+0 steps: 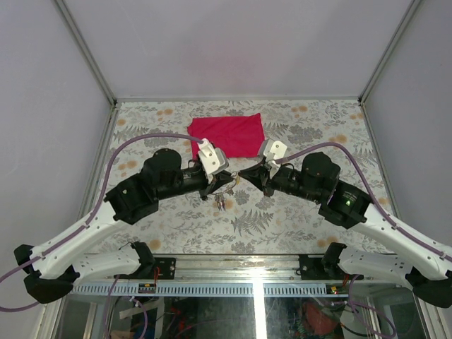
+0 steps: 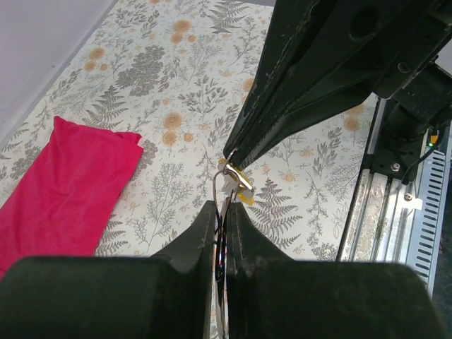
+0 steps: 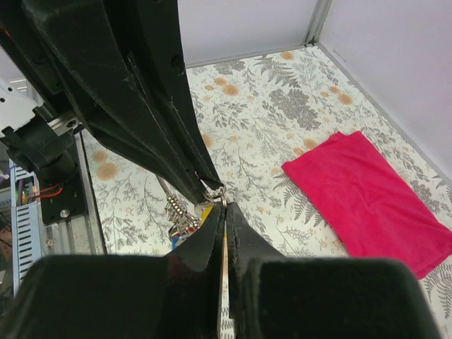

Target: Put the keys on the keyring

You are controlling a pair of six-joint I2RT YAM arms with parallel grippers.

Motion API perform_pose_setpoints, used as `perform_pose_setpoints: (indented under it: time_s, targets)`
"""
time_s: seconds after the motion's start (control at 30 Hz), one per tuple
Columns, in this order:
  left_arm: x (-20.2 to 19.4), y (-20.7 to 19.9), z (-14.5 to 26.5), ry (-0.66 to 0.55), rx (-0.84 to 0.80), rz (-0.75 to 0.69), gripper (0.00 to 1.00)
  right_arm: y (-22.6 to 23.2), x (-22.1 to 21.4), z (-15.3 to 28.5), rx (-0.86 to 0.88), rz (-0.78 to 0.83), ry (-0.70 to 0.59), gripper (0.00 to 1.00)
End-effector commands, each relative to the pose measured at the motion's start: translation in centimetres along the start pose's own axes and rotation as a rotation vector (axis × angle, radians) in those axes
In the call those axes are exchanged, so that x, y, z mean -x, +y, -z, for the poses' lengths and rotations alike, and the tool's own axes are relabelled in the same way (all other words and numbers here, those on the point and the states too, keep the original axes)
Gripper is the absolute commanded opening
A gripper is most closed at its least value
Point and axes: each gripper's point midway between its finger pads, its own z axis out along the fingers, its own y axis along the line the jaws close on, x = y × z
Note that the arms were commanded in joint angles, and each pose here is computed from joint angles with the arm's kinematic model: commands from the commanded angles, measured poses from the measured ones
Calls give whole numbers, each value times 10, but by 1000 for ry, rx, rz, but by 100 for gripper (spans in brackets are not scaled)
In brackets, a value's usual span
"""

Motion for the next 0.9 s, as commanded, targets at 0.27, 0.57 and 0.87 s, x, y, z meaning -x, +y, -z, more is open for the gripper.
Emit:
perform_pose_setpoints:
  time_s: [0.27,0.57,0.87]
  targets:
    - [19,-25,4,-35,-157,-39,0,-23,19,5,-102,60,-1,9]
    - [16,-27,2,-24,-172,-30,0,-24,21,3,-111,60,-8,35]
    - [25,-14,2,-70,-76,28,0,-27,12,29,-161,69,-23,43]
